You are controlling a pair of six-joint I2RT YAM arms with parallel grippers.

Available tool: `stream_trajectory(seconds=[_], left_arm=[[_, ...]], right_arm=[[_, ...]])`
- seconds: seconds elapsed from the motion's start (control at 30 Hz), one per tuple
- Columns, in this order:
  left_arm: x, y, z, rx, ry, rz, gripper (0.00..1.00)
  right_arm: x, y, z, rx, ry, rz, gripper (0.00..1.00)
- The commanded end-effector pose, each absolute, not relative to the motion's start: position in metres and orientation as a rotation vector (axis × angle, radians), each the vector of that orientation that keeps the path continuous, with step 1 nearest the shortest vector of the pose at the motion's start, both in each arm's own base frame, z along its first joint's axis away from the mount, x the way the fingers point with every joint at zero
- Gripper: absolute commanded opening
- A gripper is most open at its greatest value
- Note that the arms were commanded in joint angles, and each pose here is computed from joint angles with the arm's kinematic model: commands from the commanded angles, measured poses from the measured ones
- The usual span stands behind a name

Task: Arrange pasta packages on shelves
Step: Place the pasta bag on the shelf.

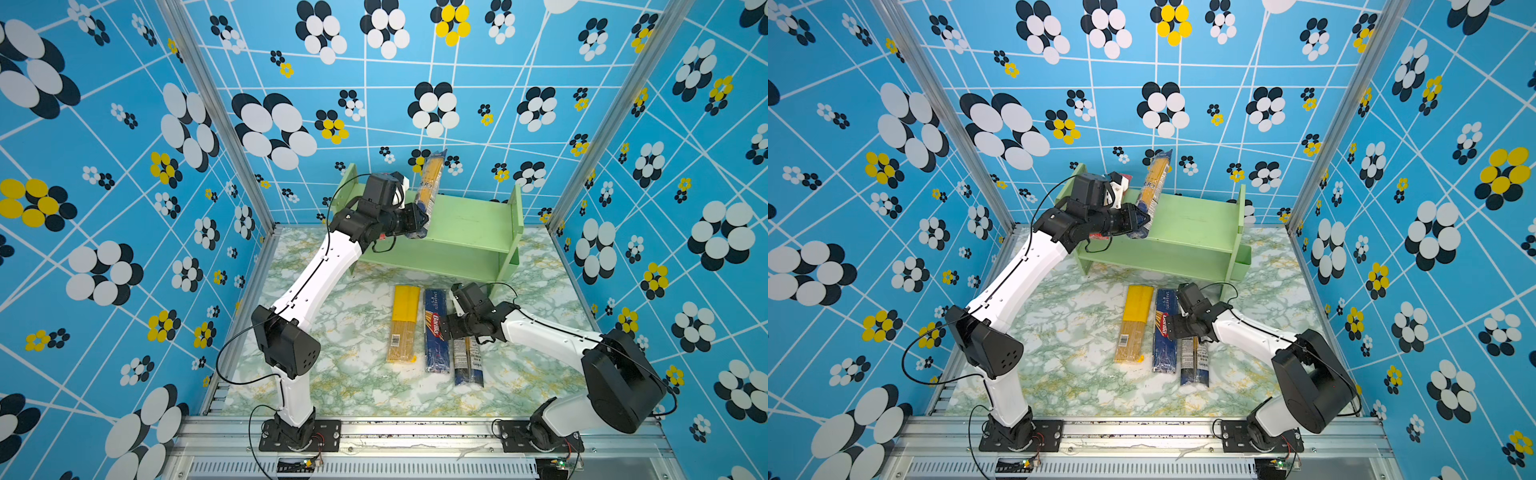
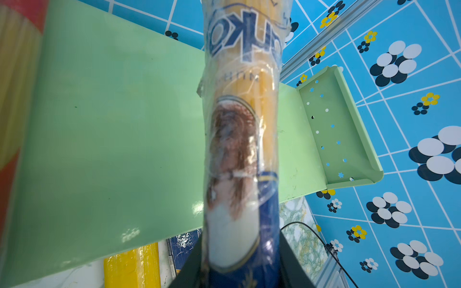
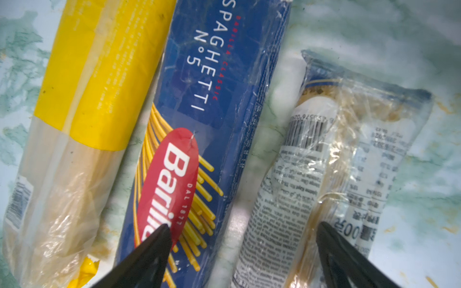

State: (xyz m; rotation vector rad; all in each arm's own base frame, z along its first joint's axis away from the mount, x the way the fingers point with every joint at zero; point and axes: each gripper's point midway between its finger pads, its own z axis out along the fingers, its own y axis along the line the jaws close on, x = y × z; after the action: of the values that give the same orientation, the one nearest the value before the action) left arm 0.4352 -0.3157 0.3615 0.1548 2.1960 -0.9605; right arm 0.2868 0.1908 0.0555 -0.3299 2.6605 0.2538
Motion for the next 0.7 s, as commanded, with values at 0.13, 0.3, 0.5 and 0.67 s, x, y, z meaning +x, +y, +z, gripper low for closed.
stream_trajectory(seconds=[0.13, 0.3, 0.5, 0.67], left_arm=[[0.444, -0.321, 0.417, 0.219, 1.992, -0.822, 0.00], [0.447, -0.318, 0.413, 0.208, 2.001, -0.725, 0.00], [0.452, -0.314, 0.410, 0.192, 2.002, -0.652, 0.00], [0.458, -0.313, 0.403, 0.178, 2.017, -0.617, 0.00]], right_arm=[[0.280, 0.188, 0.046, -0.357, 2.685, 0.225, 0.93], [0.280, 0.188, 0.045, -0.356, 2.684, 0.227, 0.93], [0.279, 0.188, 0.044, -0.357, 2.686, 0.227, 0.93], [0.278, 0.187, 0.044, -0.357, 2.686, 0.226, 0.93]])
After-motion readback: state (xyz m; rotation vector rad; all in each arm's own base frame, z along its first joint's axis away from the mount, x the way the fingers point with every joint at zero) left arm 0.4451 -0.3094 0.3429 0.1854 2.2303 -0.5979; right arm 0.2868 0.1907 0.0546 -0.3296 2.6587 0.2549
